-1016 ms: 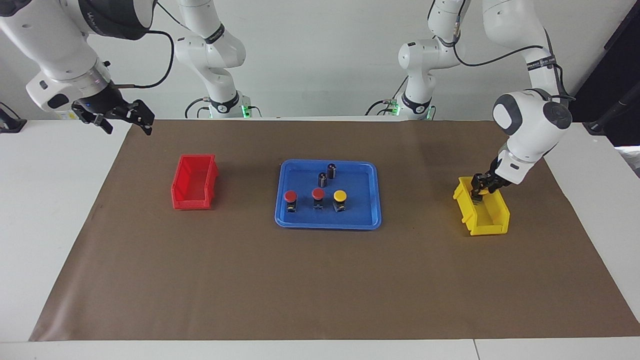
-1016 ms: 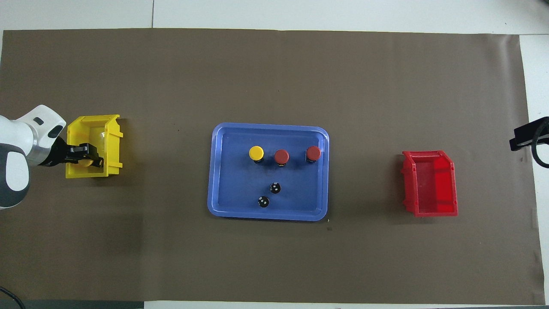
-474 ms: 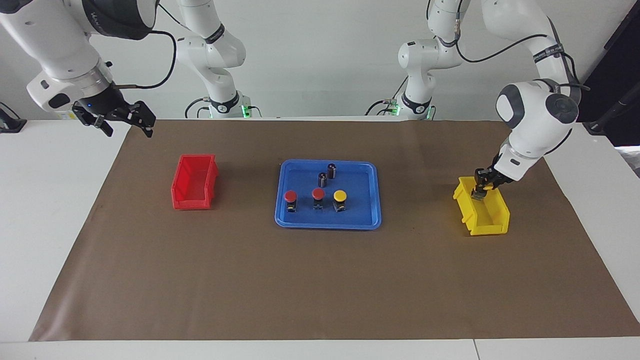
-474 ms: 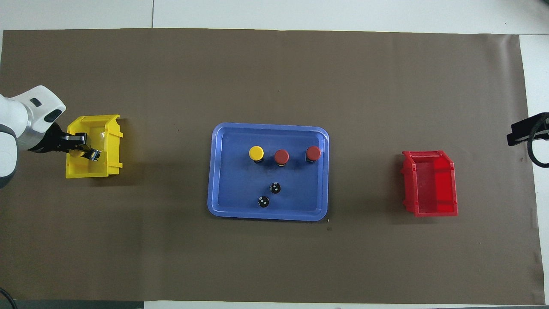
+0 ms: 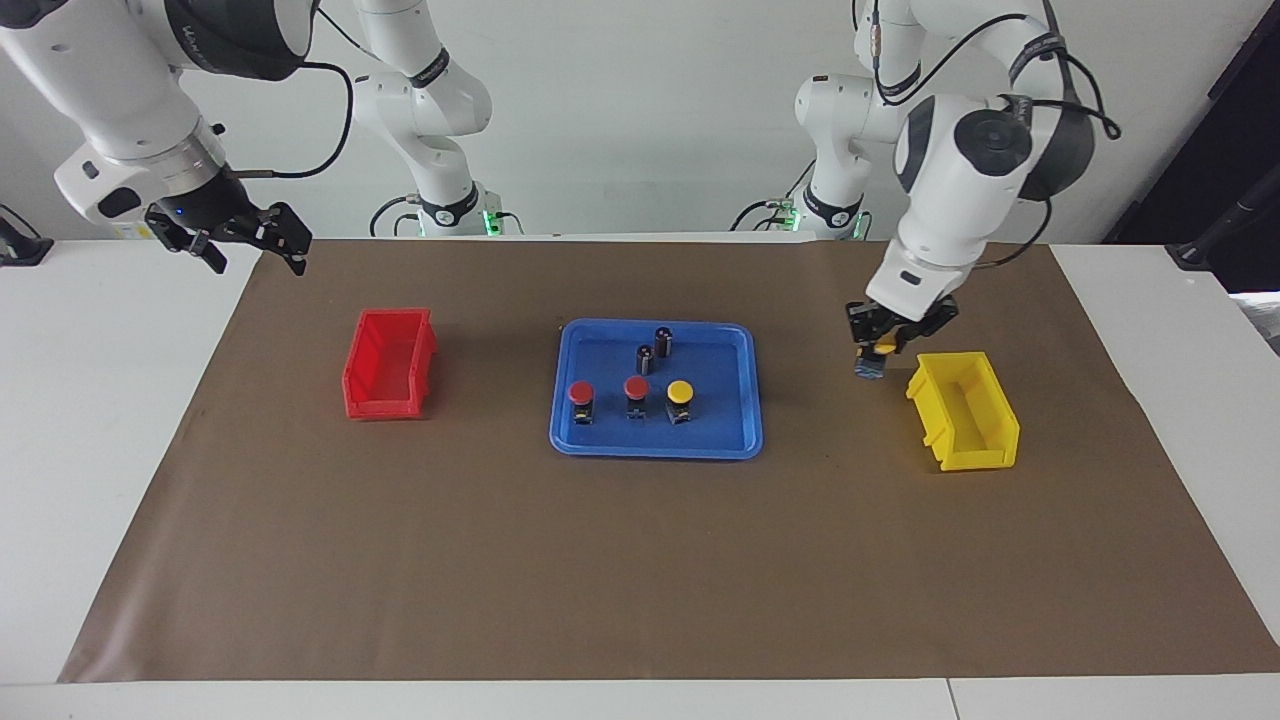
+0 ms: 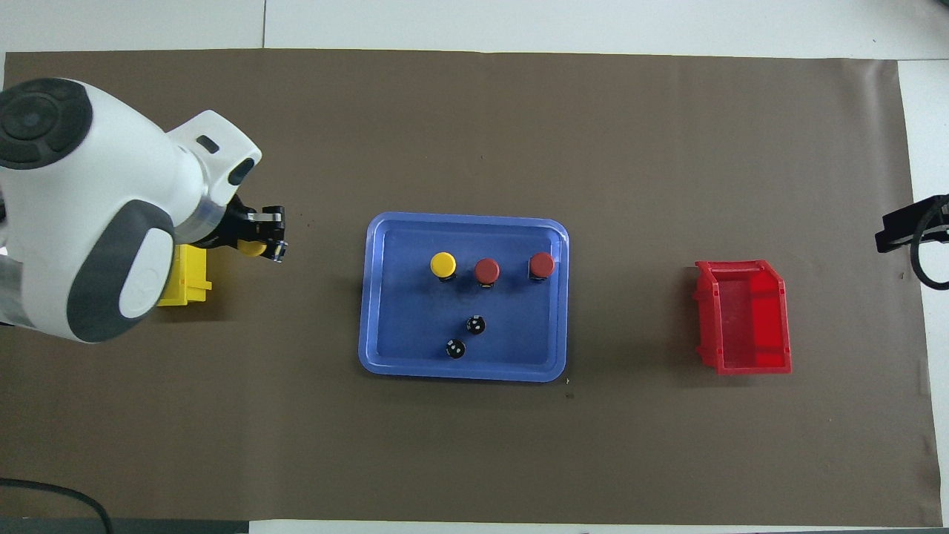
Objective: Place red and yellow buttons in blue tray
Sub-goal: 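Lift the yellow button with the left gripper and carry it to the tray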
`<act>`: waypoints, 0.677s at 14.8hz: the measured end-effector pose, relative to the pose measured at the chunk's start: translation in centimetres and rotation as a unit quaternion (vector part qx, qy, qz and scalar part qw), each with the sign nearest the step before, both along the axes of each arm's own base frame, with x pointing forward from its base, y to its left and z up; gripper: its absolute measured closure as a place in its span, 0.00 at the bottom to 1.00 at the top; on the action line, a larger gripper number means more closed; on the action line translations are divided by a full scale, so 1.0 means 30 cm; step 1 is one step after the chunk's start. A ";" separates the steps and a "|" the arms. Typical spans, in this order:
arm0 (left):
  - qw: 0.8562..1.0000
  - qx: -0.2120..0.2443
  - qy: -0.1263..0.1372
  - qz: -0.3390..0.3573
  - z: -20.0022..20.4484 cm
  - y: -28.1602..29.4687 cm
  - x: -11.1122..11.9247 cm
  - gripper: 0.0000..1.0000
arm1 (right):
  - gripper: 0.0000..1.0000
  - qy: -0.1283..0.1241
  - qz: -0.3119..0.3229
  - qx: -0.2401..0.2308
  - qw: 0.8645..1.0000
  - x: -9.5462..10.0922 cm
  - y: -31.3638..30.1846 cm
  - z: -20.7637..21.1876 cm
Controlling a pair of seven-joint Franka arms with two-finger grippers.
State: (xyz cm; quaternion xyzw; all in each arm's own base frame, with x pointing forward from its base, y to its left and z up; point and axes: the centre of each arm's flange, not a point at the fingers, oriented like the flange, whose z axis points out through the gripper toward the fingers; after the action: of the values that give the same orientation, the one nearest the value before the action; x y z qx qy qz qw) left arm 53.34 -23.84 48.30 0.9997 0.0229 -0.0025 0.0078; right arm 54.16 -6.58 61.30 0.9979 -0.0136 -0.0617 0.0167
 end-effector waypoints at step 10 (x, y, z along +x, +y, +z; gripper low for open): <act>0.999 -0.040 -0.025 0.028 -0.331 -0.353 -0.113 0.59 | 0.00 0.001 0.001 0.000 1.000 0.000 0.002 -0.002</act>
State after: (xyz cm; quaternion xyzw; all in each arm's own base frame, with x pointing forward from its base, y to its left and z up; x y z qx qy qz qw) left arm 49.94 -34.42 38.36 0.9973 0.0508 0.0213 0.0479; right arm 54.16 -6.51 61.25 0.9978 -0.0130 -0.0622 0.0167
